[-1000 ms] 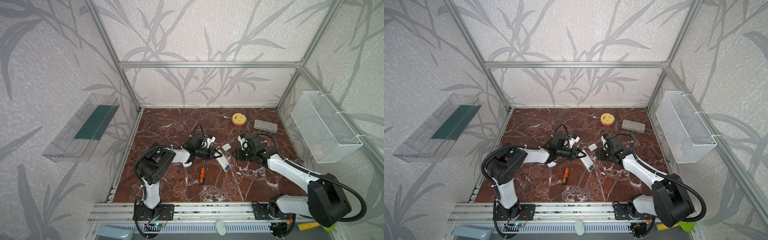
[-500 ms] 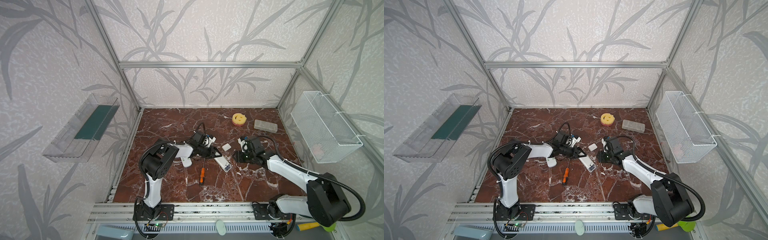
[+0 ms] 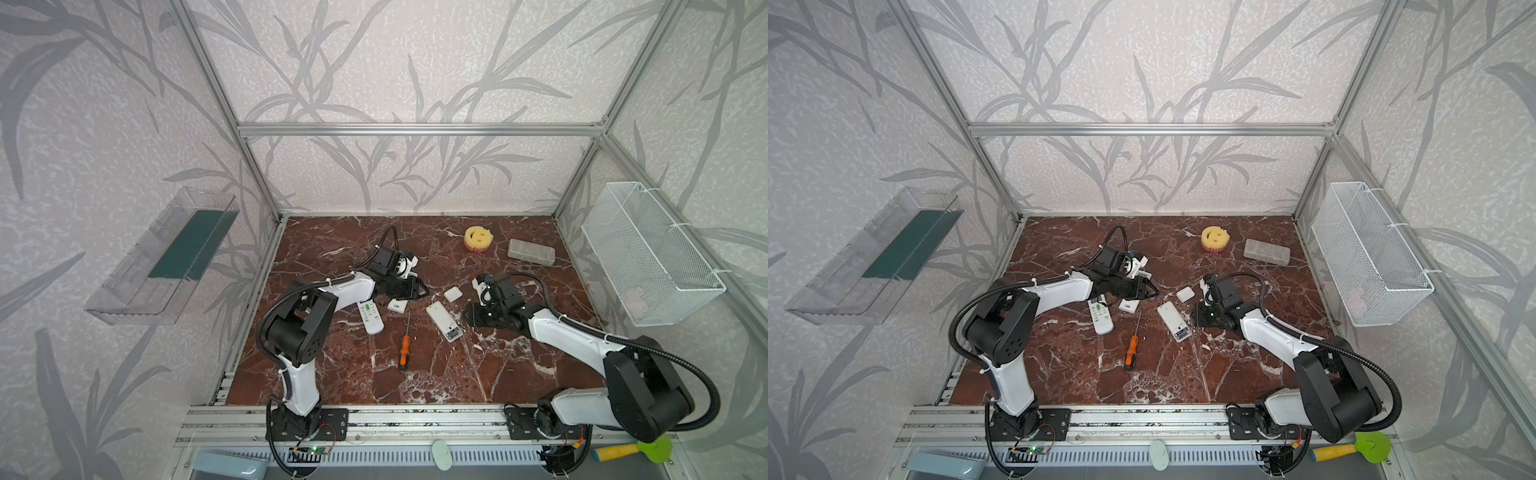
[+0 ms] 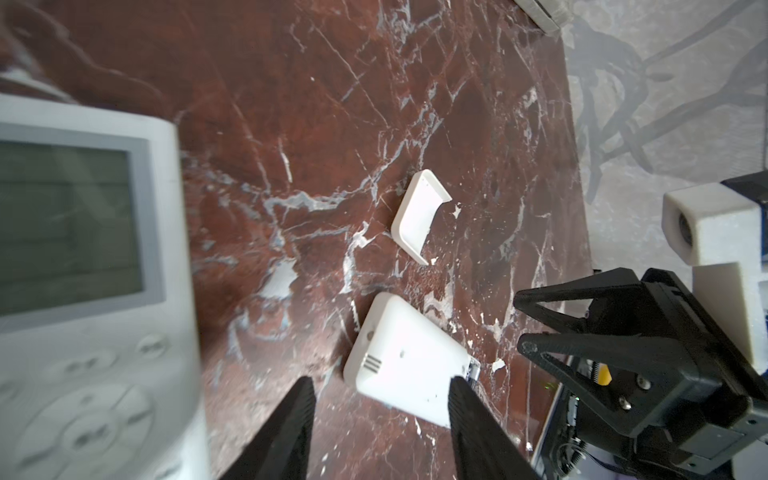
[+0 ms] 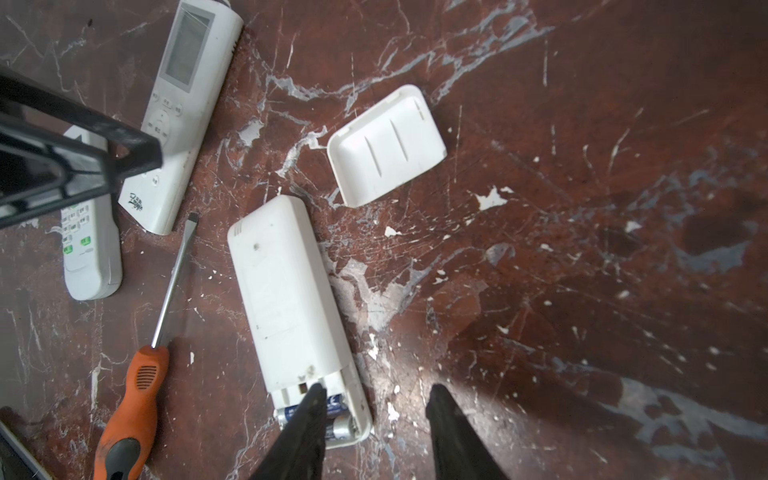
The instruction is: Unload the batteries from the remote control
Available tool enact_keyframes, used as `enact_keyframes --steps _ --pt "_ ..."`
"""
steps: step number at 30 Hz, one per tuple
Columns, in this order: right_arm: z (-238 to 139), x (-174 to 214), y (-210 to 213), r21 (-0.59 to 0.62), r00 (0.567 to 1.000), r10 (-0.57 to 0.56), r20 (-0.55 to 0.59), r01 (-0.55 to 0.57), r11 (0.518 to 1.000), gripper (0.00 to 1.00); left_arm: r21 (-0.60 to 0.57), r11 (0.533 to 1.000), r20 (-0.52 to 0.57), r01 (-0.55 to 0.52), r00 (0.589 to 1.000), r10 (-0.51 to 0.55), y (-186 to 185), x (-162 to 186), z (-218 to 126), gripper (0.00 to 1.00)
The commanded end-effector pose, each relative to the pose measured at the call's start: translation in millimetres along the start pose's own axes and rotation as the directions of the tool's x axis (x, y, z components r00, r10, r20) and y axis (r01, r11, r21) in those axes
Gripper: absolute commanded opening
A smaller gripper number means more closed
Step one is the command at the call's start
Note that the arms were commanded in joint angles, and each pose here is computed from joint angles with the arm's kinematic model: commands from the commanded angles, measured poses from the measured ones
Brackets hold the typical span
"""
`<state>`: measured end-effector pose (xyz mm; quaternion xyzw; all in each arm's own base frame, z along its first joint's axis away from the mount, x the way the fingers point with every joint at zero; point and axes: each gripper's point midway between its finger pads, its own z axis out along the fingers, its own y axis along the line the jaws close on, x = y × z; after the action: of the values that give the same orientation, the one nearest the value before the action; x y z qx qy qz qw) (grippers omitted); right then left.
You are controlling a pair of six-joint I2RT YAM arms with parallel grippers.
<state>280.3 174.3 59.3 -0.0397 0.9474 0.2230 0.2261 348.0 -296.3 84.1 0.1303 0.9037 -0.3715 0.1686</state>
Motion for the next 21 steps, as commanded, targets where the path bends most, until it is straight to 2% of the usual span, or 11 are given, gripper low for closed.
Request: enact_keyframes --steps 1,6,9,17,21 --pt "5 10 -1 -0.003 1.0 0.007 -0.019 -0.007 1.0 0.42 -0.213 0.971 -0.045 -0.108 0.994 0.101 8 23 -37 0.53" --pt "8 18 -1 -0.006 1.0 0.013 -0.025 -0.013 1.0 0.41 -0.411 0.898 -0.083 -0.154 0.988 0.131 13 76 -74 0.57" --pt "11 21 -1 -0.006 0.999 0.013 -0.033 -0.013 1.0 0.4 -0.452 0.873 -0.091 -0.182 0.983 0.158 2 104 -80 0.62" --pt "17 22 4 -0.02 0.999 0.012 -0.043 -0.013 1.0 0.4 -0.401 0.904 -0.063 -0.147 0.989 0.133 -18 149 -54 0.66" --pt "16 21 10 -0.028 0.999 -0.004 -0.043 0.003 1.0 0.39 -0.392 0.905 -0.095 -0.165 0.986 0.139 -16 165 -34 0.66"
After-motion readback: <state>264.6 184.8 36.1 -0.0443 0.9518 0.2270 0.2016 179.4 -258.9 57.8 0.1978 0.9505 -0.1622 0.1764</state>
